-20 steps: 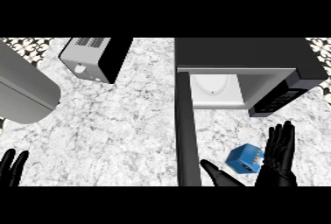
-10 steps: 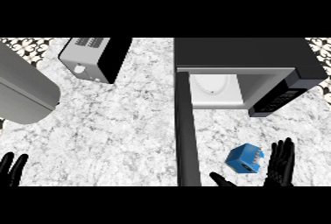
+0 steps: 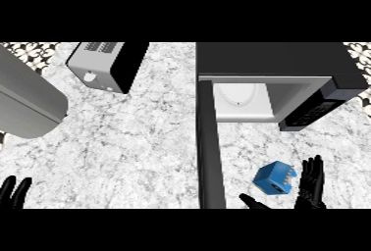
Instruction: Pick up the milk, place it into the microwave and close the microwave
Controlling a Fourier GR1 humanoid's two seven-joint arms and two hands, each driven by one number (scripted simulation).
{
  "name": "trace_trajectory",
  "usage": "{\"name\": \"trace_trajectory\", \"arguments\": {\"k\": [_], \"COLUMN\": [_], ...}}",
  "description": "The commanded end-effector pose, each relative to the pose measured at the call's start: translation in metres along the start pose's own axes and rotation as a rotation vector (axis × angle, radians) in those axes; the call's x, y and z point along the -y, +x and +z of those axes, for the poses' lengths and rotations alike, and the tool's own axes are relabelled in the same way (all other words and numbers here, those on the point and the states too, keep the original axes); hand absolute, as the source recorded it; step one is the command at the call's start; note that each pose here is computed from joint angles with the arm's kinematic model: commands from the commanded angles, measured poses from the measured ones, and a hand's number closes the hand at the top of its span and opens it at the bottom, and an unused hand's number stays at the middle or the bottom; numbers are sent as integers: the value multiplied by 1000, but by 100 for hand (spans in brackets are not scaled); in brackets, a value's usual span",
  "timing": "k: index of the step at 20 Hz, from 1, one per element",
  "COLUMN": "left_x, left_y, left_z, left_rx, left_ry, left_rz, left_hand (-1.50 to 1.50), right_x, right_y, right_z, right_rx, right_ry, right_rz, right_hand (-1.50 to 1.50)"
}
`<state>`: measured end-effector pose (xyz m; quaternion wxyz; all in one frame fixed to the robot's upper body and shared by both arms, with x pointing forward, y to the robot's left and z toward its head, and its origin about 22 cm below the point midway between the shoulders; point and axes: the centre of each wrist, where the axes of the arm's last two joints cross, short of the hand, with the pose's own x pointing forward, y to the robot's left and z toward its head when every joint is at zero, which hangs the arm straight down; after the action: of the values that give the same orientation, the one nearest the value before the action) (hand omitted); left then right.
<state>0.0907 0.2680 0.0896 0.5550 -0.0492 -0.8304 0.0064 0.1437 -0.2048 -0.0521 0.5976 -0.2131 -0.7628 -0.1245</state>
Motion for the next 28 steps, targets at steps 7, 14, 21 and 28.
{"name": "trace_trajectory", "arguments": {"k": [7, 14, 21, 28], "left_x": [-8, -3, -4, -9], "left_y": [2, -10, 0, -4], "left_z": [-8, 2, 3, -1], "left_rx": [-7, -5, -1, -12], "left_ry": [14, 18, 4, 31], "left_rz": [3, -6, -7, -7], "left_hand": [-150, -150, -150, -150], "right_x": [16, 30, 53, 34], "right_y": [-38, -71, -84, -91], "right_z": [-7, 3, -5, -3], "right_rx": [-37, -82, -104, -8], "right_ry": [-59, -138, 14, 238], "right_rz": [44, 172, -40, -282], "right_hand": [-150, -150, -150, 150]}}
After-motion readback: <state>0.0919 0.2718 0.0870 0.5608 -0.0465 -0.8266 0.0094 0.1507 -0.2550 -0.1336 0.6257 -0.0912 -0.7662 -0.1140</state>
